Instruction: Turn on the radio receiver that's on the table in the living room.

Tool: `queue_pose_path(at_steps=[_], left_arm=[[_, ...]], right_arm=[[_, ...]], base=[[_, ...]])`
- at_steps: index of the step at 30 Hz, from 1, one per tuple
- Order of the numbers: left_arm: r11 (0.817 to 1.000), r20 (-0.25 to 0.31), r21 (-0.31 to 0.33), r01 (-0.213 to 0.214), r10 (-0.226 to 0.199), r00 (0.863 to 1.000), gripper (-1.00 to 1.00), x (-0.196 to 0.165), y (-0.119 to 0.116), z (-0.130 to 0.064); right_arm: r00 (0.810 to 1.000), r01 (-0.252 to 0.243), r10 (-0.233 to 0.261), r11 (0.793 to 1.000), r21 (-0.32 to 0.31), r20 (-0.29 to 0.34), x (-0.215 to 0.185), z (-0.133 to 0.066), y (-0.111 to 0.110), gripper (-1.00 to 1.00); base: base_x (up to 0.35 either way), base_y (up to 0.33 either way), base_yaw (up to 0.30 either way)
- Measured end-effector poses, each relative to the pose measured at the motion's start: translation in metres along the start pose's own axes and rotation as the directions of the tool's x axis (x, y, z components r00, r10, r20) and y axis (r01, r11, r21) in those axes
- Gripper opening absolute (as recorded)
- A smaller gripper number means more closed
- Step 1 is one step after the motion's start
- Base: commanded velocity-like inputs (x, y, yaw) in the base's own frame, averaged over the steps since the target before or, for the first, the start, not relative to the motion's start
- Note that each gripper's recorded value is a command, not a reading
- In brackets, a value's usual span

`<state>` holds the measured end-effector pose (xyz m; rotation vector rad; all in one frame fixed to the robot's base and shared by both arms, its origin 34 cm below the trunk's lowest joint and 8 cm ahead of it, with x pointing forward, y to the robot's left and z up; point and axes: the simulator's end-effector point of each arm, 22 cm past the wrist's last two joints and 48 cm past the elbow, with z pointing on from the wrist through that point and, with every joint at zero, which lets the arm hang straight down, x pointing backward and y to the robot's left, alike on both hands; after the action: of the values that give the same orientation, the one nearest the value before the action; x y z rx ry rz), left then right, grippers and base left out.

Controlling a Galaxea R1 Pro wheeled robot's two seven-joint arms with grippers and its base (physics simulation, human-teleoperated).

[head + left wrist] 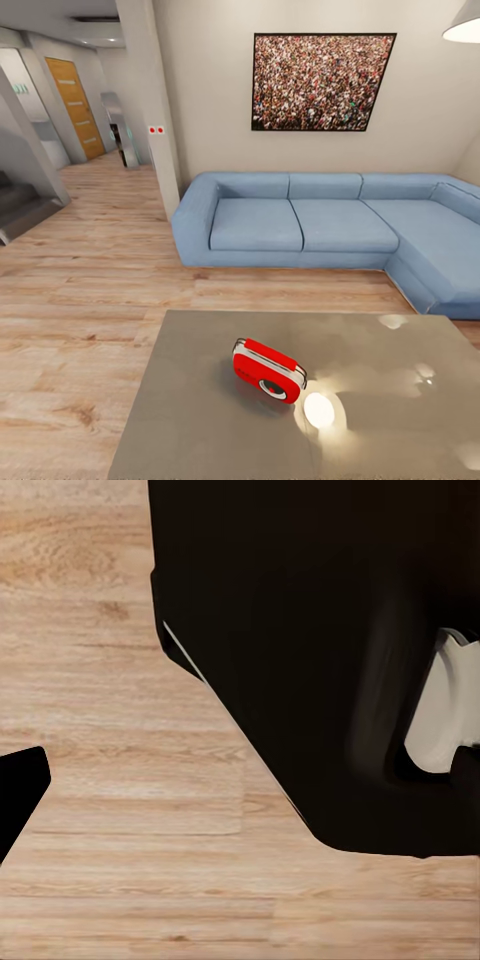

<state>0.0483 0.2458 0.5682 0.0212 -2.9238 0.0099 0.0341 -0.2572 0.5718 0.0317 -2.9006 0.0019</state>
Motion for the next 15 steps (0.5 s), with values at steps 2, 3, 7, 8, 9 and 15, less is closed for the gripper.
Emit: queue_pose_path(at_steps=[2, 3, 7, 8, 9, 15], left_arm=[[1.0, -0.003, 0.0, 0.0, 0.0, 1.0, 1.0, 0.0012, 0.0, 0.0], [1.0, -0.005, 0.0, 0.0, 0.0, 1.0, 1.0, 0.0018, 0.0, 0.0], [1.0, -0.01, 0.0, 0.0, 0.0, 1.0, 1.0, 0.0039, -0.0001, 0.0], [1.0, -0.011, 0.0, 0.0, 0.0, 1.0, 1.0, 0.0045, -0.0001, 0.0], [1.0, -0.012, 0.0, 0.0, 0.0, 1.0, 1.0, 0.005, 0.0, 0.0], [1.0, -0.018, 0.0, -0.001, 0.001, 1.0, 1.0, 0.008, 0.0, -0.0001]], right_arm=[[1.0, 0.0, 0.0, 1.0, 0.0, -0.003, 0.0012, 0.0, 0.0, 1.0], [1.0, 0.0, 0.0, 1.0, 0.0, -0.005, 0.0018, 0.0, 0.0001, 1.0], [1.0, 0.0, 0.0, 1.0, 0.0, -0.011, 0.0043, -0.0001, 0.0001, 1.0], [1.0, 0.0, 0.0, 1.0, 0.0, -0.013, 0.0049, -0.0001, 0.0001, 1.0], [1.0, 0.0, 0.0, 1.0, 0.0, -0.014, 0.0055, -0.0001, 0.0001, 1.0], [1.0, 0.001, -0.001, 1.0, -0.001, -0.024, 0.0092, -0.0002, 0.0002, 1.0]], base=[[0.0, 0.0, 0.0], [0.0, 0.0, 0.0], [0.0, 0.0, 0.0], [0.0, 0.0, 0.0], [0.0, 0.0, 0.0], [0.0, 0.0, 0.0]])
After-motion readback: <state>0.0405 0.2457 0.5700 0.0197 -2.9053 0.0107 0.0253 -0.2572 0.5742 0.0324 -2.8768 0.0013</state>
